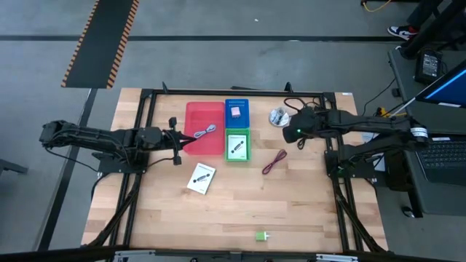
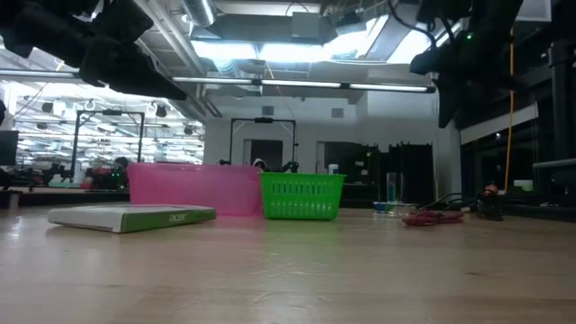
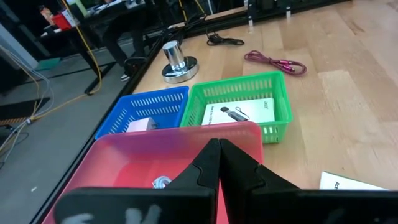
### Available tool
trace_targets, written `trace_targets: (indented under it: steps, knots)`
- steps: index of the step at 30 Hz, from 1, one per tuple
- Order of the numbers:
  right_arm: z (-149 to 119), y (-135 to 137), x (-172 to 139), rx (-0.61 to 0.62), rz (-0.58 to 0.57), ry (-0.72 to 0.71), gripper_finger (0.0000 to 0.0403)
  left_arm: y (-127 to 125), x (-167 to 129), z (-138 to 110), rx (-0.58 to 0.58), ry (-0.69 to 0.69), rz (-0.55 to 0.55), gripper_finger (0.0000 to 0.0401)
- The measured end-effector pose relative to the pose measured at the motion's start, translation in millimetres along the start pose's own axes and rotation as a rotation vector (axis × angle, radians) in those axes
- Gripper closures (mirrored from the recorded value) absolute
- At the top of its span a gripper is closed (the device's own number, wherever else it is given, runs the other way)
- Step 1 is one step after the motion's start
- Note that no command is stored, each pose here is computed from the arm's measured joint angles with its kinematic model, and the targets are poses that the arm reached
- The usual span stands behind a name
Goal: Pick and place items into bin
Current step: Put the black charger cable into the red bin
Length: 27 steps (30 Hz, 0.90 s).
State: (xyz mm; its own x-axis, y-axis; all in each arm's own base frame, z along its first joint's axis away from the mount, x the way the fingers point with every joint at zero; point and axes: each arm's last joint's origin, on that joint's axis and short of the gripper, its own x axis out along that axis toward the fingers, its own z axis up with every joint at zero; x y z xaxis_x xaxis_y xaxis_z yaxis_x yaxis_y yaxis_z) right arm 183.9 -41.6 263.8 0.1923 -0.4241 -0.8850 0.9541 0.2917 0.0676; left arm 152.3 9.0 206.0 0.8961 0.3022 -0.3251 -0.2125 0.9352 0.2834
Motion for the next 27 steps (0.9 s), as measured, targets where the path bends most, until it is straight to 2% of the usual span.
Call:
trace_targets:
  steps: [10, 16, 27]
  knots:
    - [-16.0, 1.8, 35.2, 0.043, -0.18, 0.09, 0.0267, -0.3, 0.1, -0.3, -0.001, 0.003, -0.007, 0.0398]
    - [-29.2, -7.1, 49.9, 0.12, -0.234, 0.14, 0.0267, -0.3, 0.1, -0.4, 0.001, 0.003, -0.009, 0.0398]
    - [-46.4, -12.8, 78.8, 0.209, -0.179, 0.126, 0.0267, -0.3, 0.1, -0.4, 0.036, 0.003, -0.009, 0.0398]
